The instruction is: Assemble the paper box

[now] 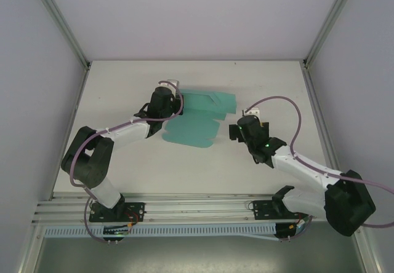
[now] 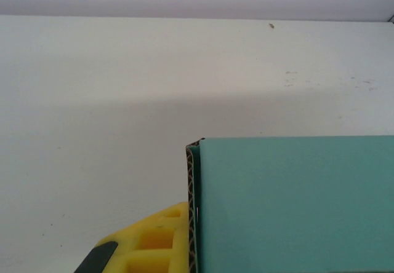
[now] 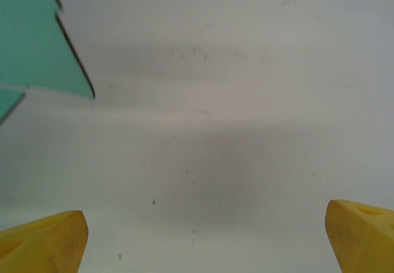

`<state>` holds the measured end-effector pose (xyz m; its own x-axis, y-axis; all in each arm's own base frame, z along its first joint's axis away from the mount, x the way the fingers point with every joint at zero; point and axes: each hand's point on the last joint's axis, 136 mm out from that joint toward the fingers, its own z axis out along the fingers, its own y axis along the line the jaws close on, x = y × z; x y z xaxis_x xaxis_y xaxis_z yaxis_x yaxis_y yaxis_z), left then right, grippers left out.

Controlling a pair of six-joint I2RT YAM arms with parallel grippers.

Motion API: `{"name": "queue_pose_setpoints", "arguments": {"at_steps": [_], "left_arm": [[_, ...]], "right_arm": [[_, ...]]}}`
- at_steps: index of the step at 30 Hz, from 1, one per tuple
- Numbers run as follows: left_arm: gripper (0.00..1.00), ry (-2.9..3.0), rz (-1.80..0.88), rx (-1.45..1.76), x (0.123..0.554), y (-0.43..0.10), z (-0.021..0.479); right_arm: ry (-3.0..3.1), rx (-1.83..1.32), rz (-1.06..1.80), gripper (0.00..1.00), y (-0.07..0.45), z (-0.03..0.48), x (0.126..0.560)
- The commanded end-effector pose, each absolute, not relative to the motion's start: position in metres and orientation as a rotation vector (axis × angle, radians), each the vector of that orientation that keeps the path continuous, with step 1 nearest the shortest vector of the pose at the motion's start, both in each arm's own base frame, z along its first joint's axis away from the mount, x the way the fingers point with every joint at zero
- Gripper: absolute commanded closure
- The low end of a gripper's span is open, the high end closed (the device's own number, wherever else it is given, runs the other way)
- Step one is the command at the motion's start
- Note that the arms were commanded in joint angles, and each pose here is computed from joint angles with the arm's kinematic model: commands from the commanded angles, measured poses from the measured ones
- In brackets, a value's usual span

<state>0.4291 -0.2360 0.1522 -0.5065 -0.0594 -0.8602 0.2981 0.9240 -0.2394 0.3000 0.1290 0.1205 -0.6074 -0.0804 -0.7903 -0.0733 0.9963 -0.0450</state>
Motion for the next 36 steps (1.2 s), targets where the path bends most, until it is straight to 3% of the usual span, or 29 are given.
{"name": "queue_pose_setpoints", "arguments": {"at_steps": [1, 30, 36], "left_arm": [[1.0, 1.982, -0.481, 0.192, 0.435, -0.243, 0.18], [1.0, 2.015, -0.577, 0.357, 0.421, -0.265, 0.164], [1.0, 2.044, -0.59, 0.371, 0.422, -0.27, 0.158]], "right_arm": [[2.208, -0.082, 0.034, 0.01, 0.139, 0.123, 0.314], [1.99, -0.316, 0.066, 0.01, 0.194, 0.173, 0.374], [1.971, -0.425, -0.195, 0.01, 0.206, 0.165, 0.385]]}}
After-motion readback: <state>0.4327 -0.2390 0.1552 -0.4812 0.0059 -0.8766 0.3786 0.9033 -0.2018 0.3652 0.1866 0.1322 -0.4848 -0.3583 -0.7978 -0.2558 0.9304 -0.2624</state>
